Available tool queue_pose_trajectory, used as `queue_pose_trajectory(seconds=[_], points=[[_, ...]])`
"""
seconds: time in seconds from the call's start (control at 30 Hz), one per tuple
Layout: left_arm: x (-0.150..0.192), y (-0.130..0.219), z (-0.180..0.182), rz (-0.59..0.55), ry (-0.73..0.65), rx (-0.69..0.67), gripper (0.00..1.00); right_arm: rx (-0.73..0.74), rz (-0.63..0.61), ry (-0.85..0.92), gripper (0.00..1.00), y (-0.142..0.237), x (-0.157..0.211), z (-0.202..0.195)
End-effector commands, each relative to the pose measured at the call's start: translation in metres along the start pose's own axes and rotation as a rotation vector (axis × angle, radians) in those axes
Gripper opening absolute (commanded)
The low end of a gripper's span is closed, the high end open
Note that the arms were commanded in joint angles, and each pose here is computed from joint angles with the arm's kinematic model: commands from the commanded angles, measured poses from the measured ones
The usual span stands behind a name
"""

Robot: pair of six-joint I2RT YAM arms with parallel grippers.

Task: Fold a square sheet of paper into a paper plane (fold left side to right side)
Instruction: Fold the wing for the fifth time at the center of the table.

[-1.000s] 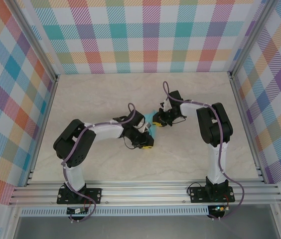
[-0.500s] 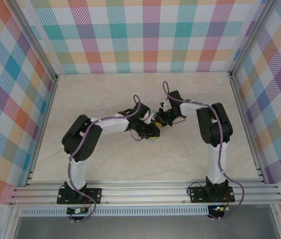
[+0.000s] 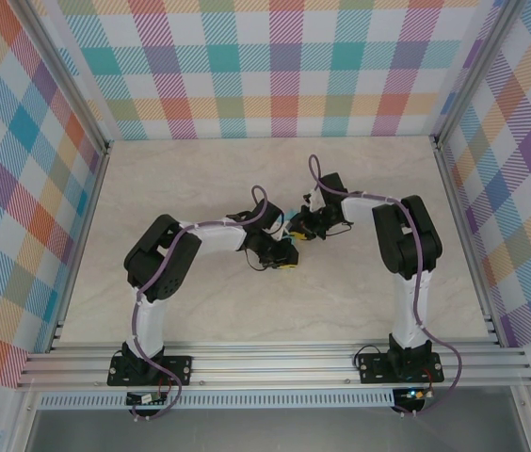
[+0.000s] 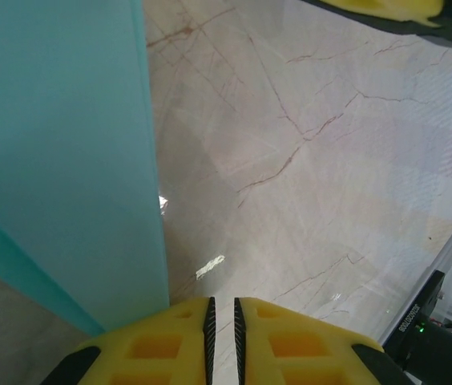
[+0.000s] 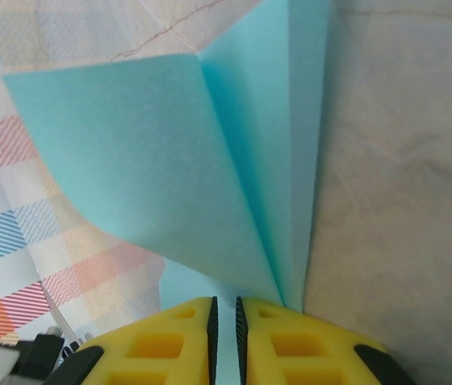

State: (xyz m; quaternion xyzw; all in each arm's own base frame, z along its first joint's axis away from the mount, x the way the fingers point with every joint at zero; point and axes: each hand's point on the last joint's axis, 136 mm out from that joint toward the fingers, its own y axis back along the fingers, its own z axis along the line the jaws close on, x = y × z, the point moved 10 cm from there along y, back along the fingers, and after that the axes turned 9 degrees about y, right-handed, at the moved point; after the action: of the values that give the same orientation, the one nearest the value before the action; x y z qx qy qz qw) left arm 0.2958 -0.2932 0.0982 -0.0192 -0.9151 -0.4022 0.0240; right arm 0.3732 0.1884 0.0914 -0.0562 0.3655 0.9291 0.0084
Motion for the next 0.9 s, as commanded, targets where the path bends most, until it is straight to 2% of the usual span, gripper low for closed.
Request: queue_pose_trajectory(seconds=[0.0, 0.1, 0.13, 0.27, 0.57, 0.87], points=[[0.002, -0.006, 0.019, 0.041, 0.066, -0.057, 0.15, 0.001, -0.060, 0.029, 0.15, 0.023, -0.002, 0.010], [0.001, -0.009, 0.021, 0.048, 0.073, -0.064, 0.14, 0.019, -0.092, 0.039, 0.12, 0.040, 0.000, 0.014], [0.000, -0.010, 0.021, 0.048, 0.078, -0.066, 0.13, 0.030, -0.098, 0.039, 0.08, 0.043, 0.003, 0.014], [-0.001, -0.012, 0.024, 0.053, 0.090, -0.068, 0.10, 0.011, -0.094, 0.044, 0.01, 0.045, 0.011, 0.014], [-0.001, -0.012, 0.025, 0.053, 0.091, -0.069, 0.07, -0.022, -0.046, 0.023, 0.02, 0.017, 0.023, 0.015], [-0.002, -0.012, 0.025, 0.050, 0.094, -0.070, 0.07, -0.034, -0.014, 0.005, 0.02, -0.005, 0.017, 0.009]])
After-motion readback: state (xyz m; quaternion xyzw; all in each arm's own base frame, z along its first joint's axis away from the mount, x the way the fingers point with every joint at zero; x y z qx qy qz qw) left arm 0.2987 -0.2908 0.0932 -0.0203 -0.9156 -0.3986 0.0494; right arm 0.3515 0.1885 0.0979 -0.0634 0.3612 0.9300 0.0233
